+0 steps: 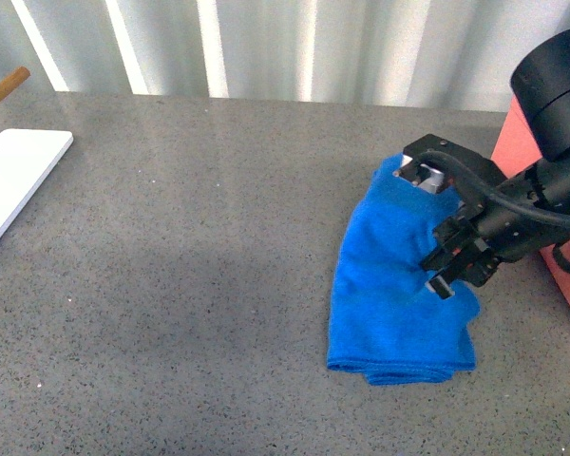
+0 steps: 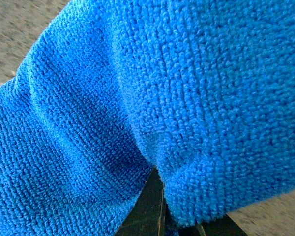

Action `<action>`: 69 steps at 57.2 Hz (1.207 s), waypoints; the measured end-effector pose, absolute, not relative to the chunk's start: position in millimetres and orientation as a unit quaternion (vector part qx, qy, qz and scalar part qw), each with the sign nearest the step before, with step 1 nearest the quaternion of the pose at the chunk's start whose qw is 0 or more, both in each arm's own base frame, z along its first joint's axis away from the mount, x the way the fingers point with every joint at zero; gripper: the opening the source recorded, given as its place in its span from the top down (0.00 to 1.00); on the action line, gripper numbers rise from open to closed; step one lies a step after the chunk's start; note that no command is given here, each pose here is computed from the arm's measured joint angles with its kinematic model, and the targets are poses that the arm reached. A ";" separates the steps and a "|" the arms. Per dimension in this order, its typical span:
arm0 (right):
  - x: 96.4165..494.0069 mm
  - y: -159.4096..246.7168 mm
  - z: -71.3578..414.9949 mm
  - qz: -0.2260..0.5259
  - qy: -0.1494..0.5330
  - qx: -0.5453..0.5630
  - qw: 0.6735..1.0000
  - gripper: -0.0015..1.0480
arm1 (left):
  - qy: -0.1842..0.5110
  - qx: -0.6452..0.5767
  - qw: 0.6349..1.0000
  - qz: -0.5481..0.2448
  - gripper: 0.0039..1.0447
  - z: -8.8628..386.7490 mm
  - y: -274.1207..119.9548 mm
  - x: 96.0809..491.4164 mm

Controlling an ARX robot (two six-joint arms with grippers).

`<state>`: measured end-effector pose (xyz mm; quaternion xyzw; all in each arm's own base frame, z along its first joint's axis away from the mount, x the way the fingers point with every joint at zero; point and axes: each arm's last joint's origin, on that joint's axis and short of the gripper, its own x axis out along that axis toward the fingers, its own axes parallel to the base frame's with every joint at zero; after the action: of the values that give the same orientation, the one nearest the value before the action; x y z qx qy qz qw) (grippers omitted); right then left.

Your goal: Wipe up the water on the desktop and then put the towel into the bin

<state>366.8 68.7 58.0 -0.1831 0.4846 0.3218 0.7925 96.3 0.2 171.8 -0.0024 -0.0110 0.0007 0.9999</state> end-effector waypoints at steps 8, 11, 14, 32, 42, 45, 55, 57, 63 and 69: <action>375.2 51.4 61.7 0.289 0.475 -0.211 0.804 0.97 | -0.011 -0.002 1.000 0.001 0.06 171.8 0.2 96.3; 377.9 49.6 64.4 0.285 0.471 -0.213 0.807 0.97 | -0.011 -0.002 1.000 0.001 0.06 171.8 0.2 96.3; 382.3 48.4 68.8 0.281 0.465 -0.214 0.812 0.97 | -0.011 -0.002 1.000 0.001 0.06 171.8 0.2 96.3; 408.9 50.7 129.7 0.258 0.393 -0.227 0.853 0.97 | -0.011 -0.002 1.000 0.001 0.06 171.8 0.2 96.3; 412.4 45.0 187.5 0.249 0.336 -0.212 0.884 0.97 | -0.011 -0.002 1.000 0.001 0.06 171.8 0.2 96.3; 410.9 40.8 207.6 0.241 0.315 -0.208 0.894 0.97 | -0.011 -0.002 1.000 0.001 0.06 171.8 0.2 96.3; 392.2 11.9 289.1 0.209 0.233 -0.190 0.930 0.97 | -0.011 -0.002 1.000 0.001 0.06 171.8 0.2 96.3; 384.1 1.7 308.7 0.200 0.214 -0.186 0.938 0.97 | -0.011 -0.002 1.000 0.001 0.06 171.8 0.2 96.3; 365.9 -20.0 335.3 0.180 0.192 -0.183 0.947 0.97 | -0.011 -0.002 1.000 0.001 0.06 171.8 0.2 96.3; 352.0 -45.3 344.5 0.157 0.189 -0.184 0.952 0.97 | -0.011 -0.002 1.000 0.001 0.06 171.8 0.2 96.3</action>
<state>352.0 -45.3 344.5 -0.1836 0.1889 0.1567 0.9519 96.3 0.2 171.8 -0.0024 -0.0110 0.0007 0.9999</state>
